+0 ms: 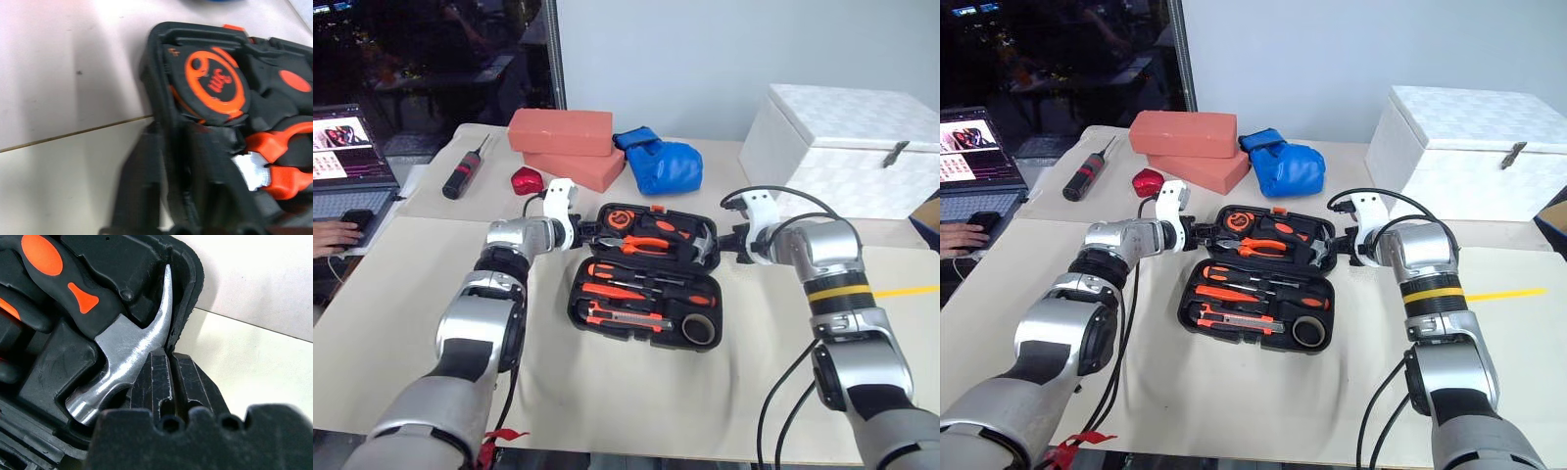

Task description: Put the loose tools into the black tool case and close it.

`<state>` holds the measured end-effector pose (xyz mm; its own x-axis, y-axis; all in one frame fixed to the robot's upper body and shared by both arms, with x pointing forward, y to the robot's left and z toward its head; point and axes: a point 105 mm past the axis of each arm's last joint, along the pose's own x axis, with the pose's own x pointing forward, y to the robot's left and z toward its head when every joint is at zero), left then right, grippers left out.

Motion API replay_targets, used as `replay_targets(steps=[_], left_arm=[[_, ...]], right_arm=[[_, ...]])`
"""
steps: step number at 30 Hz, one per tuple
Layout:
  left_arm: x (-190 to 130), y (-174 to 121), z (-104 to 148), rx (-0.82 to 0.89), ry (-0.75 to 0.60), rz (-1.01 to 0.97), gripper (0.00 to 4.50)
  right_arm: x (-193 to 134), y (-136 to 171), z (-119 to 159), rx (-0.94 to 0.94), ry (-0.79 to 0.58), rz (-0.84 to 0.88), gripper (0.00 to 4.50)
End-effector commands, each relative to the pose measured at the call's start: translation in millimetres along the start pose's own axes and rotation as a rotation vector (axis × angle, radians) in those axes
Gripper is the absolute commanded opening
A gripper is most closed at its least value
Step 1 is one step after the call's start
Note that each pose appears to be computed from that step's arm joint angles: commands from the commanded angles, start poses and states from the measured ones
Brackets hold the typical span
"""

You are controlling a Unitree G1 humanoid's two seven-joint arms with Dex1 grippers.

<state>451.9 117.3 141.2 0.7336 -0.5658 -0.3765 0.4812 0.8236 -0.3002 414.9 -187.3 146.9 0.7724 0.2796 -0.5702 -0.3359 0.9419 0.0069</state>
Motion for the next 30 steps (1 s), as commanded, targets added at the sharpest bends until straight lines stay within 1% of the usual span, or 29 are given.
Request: replay_targets(steps=[1,5,7,9,11,12,14,16,20,22,24,27,28,29,30], left_arm=[[-4,-10,11,0.035,-0.015,-0.08,0.04],[-9,-18,20,0.038,-0.058,-0.144,0.04],[-15,-28,33,0.115,-0.142,-0.197,0.04],[-26,-40,45,0.185,-0.249,-0.257,0.04],[-41,-54,49,0.284,-0.343,-0.312,0.04],[-48,-56,44,0.334,-0.361,-0.299,0.04],[-62,-66,36,0.439,-0.428,-0.316,0.04],[-67,-71,20,0.576,-0.428,-0.3,0.04],[-71,-66,2,0.674,-0.447,-0.239,0.04],[-75,-67,-9,0.78,-0.44,-0.251,0.04],[-79,-66,-16,0.841,-0.423,-0.262,0.04],[-91,-61,-23,0.876,-0.385,-0.297,0.04],[-100,-54,-29,0.853,-0.335,-0.317,0.04],[-113,-43,-38,0.753,-0.26,-0.341,0.37],[-130,-33,-48,0.667,-0.171,-0.373,0.72]], right_arm=[[-6,7,12,0.018,-0.088,0.045,0.0],[-12,18,36,-0.001,-0.225,0.093,0.0],[-20,30,63,-0.14,-0.399,0.12,0.0],[-33,44,82,-0.217,-0.537,0.159,0.0],[-46,50,90,-0.253,-0.632,0.191,0.0],[-55,52,89,-0.254,-0.675,0.215,0.0],[-67,52,82,-0.281,-0.716,0.225,0.0],[-74,50,71,-0.341,-0.734,0.19,0.0],[-86,54,47,-0.447,-0.738,0.171,0.0],[-93,55,27,-0.464,-0.728,0.189,0.0],[-101,54,11,-0.466,-0.714,0.202,0.0],[-111,53,-4,-0.507,-0.696,0.203,0.0],[-116,52,-13,-0.519,-0.676,0.21,0.0],[-121,51,-26,-0.563,-0.631,0.212,0.0],[-127,52,-43,-0.61,-0.559,0.233,0.34]])
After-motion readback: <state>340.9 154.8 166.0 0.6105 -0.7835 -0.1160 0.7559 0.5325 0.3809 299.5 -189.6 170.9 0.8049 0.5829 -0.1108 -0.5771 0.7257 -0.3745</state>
